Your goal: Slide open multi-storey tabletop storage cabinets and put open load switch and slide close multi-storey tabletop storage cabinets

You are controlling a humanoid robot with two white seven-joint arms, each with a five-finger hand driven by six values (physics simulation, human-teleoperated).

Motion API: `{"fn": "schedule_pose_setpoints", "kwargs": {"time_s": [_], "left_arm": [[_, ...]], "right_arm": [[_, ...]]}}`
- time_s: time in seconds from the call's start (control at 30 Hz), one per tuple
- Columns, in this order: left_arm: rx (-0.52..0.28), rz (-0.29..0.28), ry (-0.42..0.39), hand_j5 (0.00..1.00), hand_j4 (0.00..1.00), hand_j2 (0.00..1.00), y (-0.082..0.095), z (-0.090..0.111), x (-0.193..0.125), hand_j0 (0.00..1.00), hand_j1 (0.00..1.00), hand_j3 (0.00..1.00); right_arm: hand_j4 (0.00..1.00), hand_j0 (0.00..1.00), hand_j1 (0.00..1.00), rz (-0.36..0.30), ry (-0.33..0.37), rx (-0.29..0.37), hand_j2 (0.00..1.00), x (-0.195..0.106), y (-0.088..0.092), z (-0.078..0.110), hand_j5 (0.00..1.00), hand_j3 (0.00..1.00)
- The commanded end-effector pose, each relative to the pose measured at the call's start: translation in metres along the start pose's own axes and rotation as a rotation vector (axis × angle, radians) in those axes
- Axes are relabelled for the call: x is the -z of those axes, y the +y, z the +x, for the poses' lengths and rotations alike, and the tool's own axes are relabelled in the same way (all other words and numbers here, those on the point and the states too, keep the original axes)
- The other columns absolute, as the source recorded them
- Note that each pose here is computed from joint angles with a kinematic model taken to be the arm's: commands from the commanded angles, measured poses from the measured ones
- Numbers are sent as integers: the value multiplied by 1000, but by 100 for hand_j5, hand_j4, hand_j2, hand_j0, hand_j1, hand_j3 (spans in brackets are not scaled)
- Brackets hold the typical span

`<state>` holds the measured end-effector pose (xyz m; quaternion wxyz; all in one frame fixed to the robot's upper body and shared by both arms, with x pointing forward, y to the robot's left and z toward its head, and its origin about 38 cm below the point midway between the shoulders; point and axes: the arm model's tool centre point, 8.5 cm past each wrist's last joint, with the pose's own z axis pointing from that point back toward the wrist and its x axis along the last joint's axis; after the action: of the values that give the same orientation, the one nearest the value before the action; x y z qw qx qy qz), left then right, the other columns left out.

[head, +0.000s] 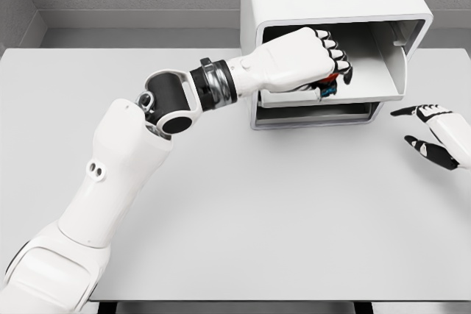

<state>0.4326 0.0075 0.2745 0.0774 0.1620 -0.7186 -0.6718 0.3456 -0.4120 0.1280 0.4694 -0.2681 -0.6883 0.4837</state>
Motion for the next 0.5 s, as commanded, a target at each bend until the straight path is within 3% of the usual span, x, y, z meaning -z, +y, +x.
{"fn": "schedule_pose_setpoints", "kwargs": {"time_s": [0.0, 0.47], "left_arm": [[-5, 5, 1, 61, 61, 61, 1, 0, 0, 61, 61, 61], [-6, 8, 5, 75, 75, 75, 2, -2, -1, 75, 75, 75]], "right_arm": [[69, 69, 69, -5, -1, 3, 69, 0, -1, 0, 69, 69], [69, 69, 69, -5, -1, 3, 69, 0, -1, 0, 69, 69]]}}
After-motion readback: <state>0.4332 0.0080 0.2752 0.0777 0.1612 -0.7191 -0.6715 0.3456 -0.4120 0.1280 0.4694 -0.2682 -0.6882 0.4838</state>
